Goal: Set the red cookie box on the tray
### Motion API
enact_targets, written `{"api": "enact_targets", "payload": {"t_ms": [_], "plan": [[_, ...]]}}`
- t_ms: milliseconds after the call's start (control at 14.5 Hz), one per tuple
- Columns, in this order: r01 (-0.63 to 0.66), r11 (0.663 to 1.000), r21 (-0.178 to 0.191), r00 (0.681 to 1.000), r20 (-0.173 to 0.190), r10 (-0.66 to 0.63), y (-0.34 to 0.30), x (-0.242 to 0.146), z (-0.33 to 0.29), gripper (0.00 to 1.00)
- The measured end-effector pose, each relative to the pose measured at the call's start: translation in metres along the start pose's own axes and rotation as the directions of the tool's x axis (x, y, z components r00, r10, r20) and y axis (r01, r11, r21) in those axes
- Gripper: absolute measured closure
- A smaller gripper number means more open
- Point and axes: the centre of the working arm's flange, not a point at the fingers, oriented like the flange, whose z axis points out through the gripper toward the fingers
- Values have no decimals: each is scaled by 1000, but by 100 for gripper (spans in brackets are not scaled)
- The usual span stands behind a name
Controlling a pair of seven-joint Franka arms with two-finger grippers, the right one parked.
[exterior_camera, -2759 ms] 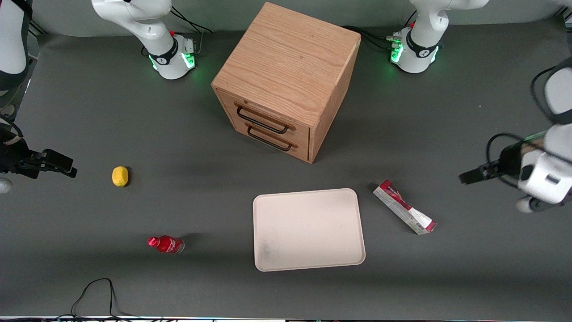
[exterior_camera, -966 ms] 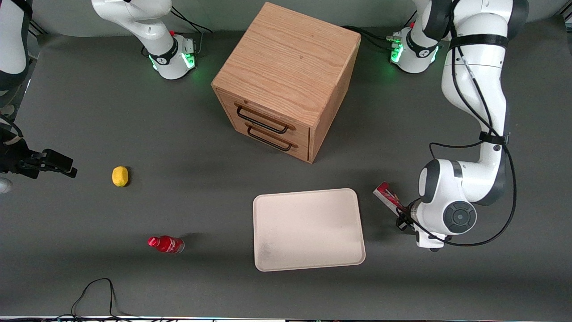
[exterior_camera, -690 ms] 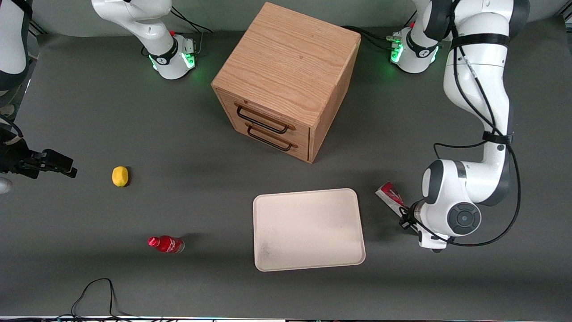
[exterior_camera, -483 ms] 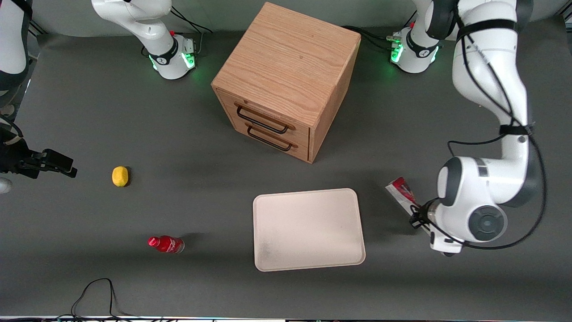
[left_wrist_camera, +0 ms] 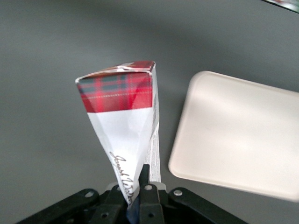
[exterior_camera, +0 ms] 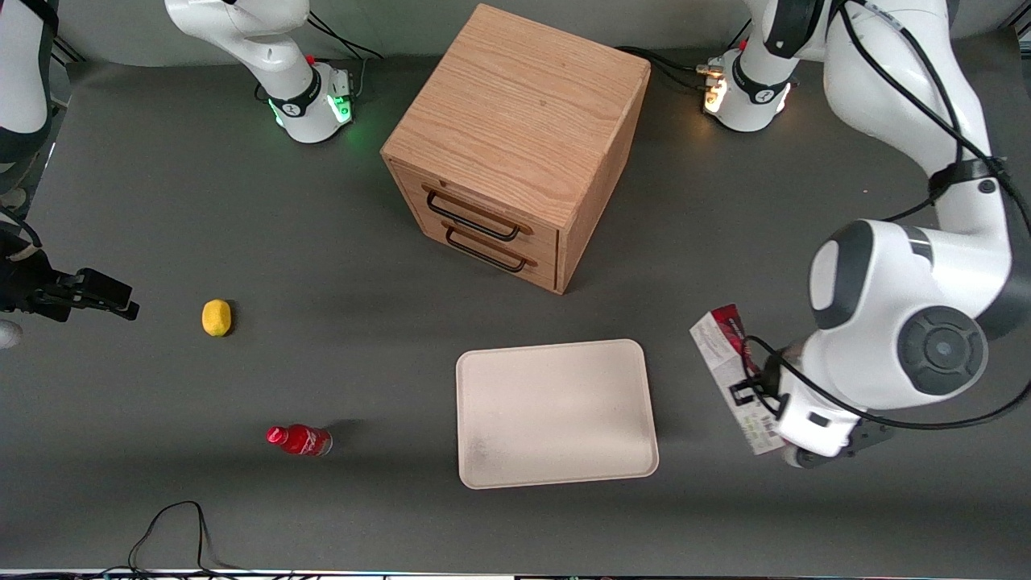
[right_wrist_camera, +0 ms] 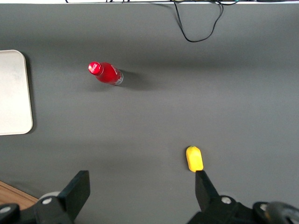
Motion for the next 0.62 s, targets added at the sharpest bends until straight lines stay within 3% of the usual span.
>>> {"api": "enact_targets", "payload": {"t_ms": [207,621], "plan": [[-129,991,-37,992,-18,128,60,-18,39,95],[-263,964,29,965,2,263,125,-41,172,95]]}}
